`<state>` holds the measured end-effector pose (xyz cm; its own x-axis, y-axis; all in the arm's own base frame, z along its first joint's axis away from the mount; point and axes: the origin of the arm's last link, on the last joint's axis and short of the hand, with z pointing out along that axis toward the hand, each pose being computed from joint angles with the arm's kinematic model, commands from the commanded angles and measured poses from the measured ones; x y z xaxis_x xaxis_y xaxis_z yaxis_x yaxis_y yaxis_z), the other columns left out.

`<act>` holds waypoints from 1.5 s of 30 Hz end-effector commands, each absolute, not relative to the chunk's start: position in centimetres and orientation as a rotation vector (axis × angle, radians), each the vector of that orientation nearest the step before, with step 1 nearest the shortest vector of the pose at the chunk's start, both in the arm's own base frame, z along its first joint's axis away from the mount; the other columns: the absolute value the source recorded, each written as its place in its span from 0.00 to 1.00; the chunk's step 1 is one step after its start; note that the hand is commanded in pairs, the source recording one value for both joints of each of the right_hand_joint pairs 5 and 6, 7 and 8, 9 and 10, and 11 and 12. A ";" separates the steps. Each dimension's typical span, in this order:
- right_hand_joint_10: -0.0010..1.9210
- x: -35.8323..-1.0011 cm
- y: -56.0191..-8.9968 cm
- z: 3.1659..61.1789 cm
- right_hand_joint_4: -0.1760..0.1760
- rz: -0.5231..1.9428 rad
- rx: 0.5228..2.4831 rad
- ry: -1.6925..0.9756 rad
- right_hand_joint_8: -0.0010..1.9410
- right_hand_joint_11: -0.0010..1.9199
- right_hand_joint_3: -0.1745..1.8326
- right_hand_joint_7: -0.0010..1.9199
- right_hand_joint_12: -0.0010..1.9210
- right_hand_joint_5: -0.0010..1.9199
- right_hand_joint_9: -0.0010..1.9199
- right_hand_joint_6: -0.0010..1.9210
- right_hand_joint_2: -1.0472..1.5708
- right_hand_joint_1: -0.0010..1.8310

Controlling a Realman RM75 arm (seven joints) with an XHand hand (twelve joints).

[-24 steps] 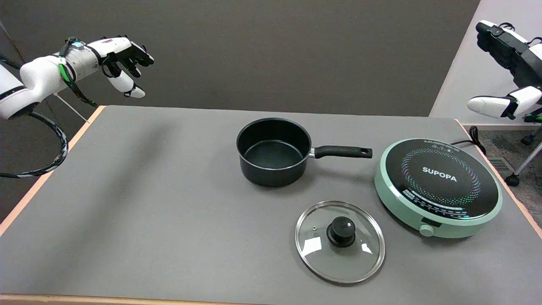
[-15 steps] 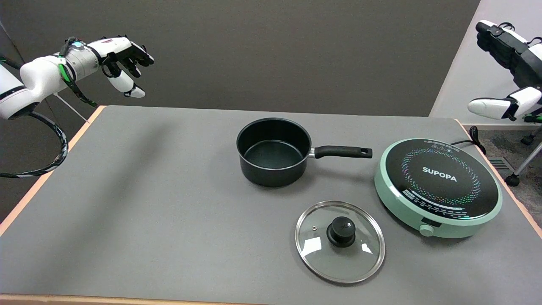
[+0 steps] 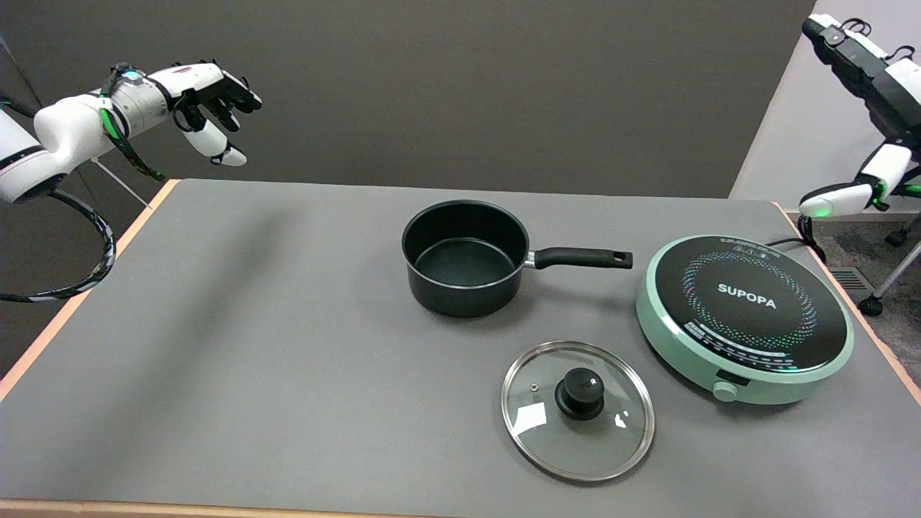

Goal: Pick up the pot.

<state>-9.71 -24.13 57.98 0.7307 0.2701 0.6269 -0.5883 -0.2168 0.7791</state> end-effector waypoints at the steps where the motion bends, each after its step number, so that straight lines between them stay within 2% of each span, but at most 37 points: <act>1: 0.01 -7.2 -25.3 51.0 0.00 0.481 1.492 0.007 0.01 0.01 0.49 0.01 0.01 0.01 0.01 0.01 0.19 0.62; 5: 0.01 -6.9 -26.1 48.1 0.00 0.433 1.467 0.030 0.01 0.01 0.50 0.01 0.01 0.01 0.01 0.01 0.17 0.62; 8: 0.01 -7.5 -27.6 46.0 0.00 0.464 1.548 -0.034 0.01 0.01 0.51 0.01 0.01 0.01 0.01 0.01 0.16 0.63; 14: 0.01 -9.6 -30.9 42.5 0.00 0.437 1.589 -0.153 0.01 0.01 0.44 0.01 0.01 0.01 0.01 0.01 0.17 0.65; 18: 0.01 -10.9 -32.6 40.1 0.00 0.399 1.612 -0.206 0.01 0.01 0.44 0.01 0.01 0.01 0.01 0.01 0.18 0.65; 32: 0.02 -15.8 -32.7 35.1 0.00 0.388 1.658 -0.357 0.02 0.02 0.44 0.02 0.02 0.02 0.02 0.02 0.19 0.68; 39: 0.02 -18.8 -32.1 34.4 0.00 0.322 1.605 -0.414 0.02 0.02 0.47 0.02 0.02 0.02 0.02 0.02 0.19 0.70; 45: 0.02 -20.5 -32.0 33.4 0.00 0.243 1.549 -0.347 0.02 0.02 0.51 0.02 0.02 0.02 0.02 0.02 0.18 0.71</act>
